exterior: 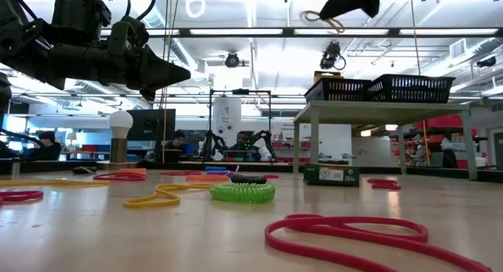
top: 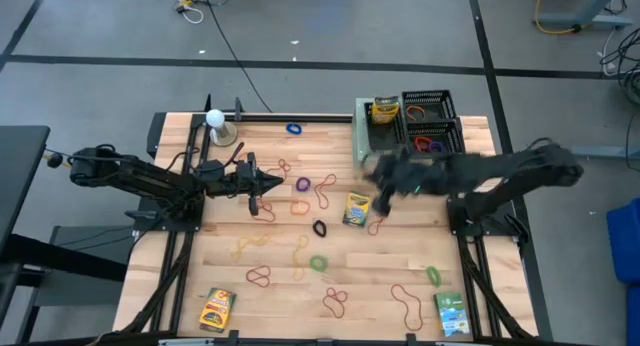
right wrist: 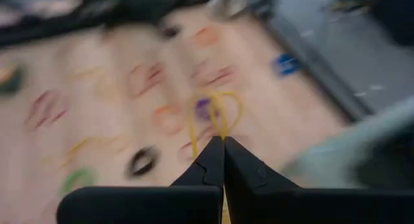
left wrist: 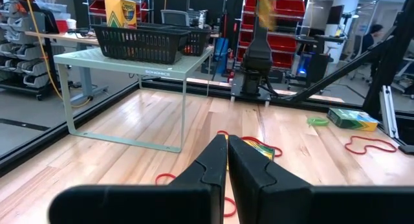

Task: Pick & Place Office Desk Supplies
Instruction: Put the right yellow rubber band into the top right black bin on the shelf

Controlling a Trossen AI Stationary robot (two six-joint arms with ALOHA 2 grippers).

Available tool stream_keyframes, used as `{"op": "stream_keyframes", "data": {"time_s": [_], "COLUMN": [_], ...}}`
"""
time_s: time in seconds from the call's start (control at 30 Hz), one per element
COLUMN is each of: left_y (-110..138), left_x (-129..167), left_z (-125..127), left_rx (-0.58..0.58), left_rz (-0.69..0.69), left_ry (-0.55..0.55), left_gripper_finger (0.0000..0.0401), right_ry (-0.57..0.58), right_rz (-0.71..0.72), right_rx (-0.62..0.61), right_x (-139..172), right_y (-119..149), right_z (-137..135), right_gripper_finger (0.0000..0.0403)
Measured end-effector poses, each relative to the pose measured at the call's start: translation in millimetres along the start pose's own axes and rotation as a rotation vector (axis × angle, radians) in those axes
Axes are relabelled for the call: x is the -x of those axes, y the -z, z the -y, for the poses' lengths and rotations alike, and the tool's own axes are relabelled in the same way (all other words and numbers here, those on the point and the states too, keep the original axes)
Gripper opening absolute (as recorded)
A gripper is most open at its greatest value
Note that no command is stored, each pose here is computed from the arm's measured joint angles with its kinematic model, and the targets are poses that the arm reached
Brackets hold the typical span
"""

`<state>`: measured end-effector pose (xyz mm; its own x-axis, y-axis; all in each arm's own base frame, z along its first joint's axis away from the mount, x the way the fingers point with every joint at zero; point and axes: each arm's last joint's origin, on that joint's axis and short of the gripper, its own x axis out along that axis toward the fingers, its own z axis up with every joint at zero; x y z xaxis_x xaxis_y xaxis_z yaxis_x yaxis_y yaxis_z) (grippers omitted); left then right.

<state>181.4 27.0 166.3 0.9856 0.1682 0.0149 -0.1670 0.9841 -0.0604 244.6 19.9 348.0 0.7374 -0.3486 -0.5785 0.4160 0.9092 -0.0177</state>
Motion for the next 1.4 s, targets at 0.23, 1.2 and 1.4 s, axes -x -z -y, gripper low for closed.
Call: {"op": "stream_keyframes", "data": {"time_s": [0.23,1.2,1.4], "left_y": [-0.1,2.3,5.7], "left_x": [0.0,0.1,0.2], "left_z": [0.0,0.3,0.5], "left_rx": [0.000,0.032,0.028], "left_rz": [0.000,-0.025,-0.060], "left_ry": [0.000,0.014,0.024], "left_gripper_finger": [0.0022,0.0022,0.0022], "right_ry": [0.297,0.805,0.811], "right_rz": [0.120,-0.410,-0.351], "right_rx": [-0.159,-0.332,-0.330], "right_x": [29.9,-21.1,-4.1], "right_y": [-15.8,25.9,21.6], "right_z": [89.7,238.7,231.0], "right_gripper_finger": [0.0002,0.0121,0.0188]}}
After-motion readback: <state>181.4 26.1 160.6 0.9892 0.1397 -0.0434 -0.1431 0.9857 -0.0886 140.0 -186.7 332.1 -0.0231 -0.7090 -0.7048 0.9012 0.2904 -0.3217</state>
